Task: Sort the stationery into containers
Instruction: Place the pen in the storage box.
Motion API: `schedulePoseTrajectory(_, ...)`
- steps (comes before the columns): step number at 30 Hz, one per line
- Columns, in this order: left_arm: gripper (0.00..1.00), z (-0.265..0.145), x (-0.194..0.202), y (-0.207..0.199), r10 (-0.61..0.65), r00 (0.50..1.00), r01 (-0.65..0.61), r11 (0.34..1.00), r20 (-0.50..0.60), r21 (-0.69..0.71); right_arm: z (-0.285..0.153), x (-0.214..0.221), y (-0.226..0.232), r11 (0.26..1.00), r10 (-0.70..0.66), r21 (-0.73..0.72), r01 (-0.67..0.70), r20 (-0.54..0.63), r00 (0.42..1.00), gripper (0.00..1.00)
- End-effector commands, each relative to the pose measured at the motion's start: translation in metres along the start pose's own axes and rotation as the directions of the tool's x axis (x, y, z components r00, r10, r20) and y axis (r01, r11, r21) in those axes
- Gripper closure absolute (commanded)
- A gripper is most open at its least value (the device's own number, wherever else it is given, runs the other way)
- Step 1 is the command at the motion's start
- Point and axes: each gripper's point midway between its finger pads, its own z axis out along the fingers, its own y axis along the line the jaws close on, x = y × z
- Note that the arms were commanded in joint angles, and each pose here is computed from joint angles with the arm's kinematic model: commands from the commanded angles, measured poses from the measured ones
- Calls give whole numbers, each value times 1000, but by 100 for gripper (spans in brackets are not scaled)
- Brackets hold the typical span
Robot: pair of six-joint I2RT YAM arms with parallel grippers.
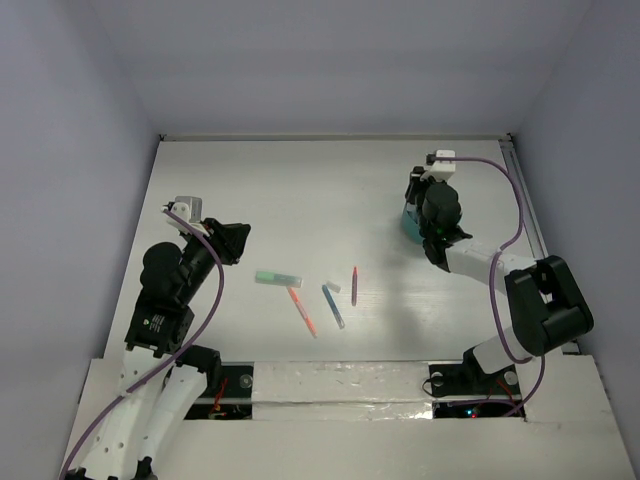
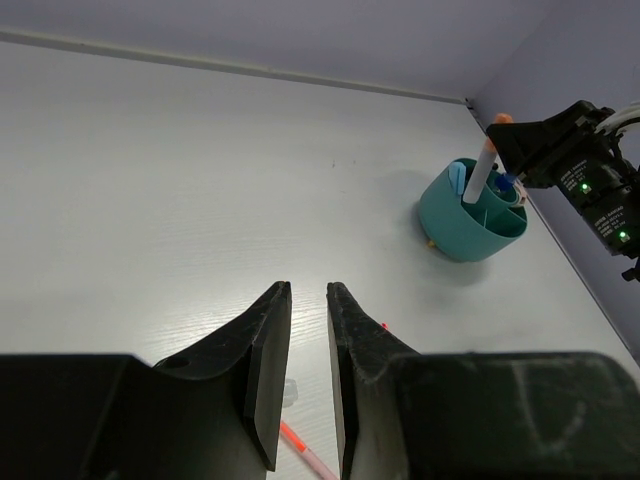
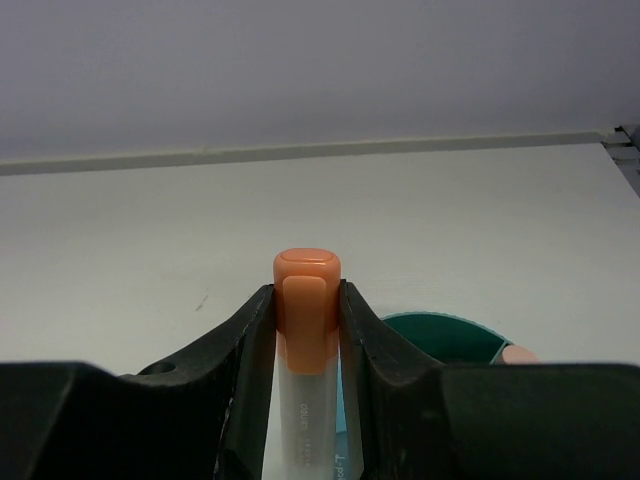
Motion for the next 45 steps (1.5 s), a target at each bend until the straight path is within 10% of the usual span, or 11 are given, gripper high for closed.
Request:
schedulePoseTrajectory(1,82,-2,-22,-9,22,998,-24,999,64,24,3,-17,-2,1000,-14,5,13,78,997,100)
schedulePoseTrajectory(20,82,-2,-22,-10,24,998,-26,999,60,29,7,16,-8,998,-63,32,62,36,997,92)
schedulePoseTrajectory(37,82,-3,-23,-11,25,998,-27,999,64,36,-2,-13,-3,1000,-22,0,22,25,999,28)
schedulePoseTrajectory(41,82,-3,-23,-11,25,997,-27,999,67,33,-8,-16,29,990,23,-140,-31,-58,998,59)
schedulePoseTrajectory(42,82,-3,-24,-11,24,997,-26,999,68,34,-12,-14,48,972,18,-231,-37,-87,996,92)
schedulePoseTrajectory(45,92,-4,-25,-11,25,997,-28,999,71,30,-33,-7,110,879,-37,-474,-56,-183,982,100)
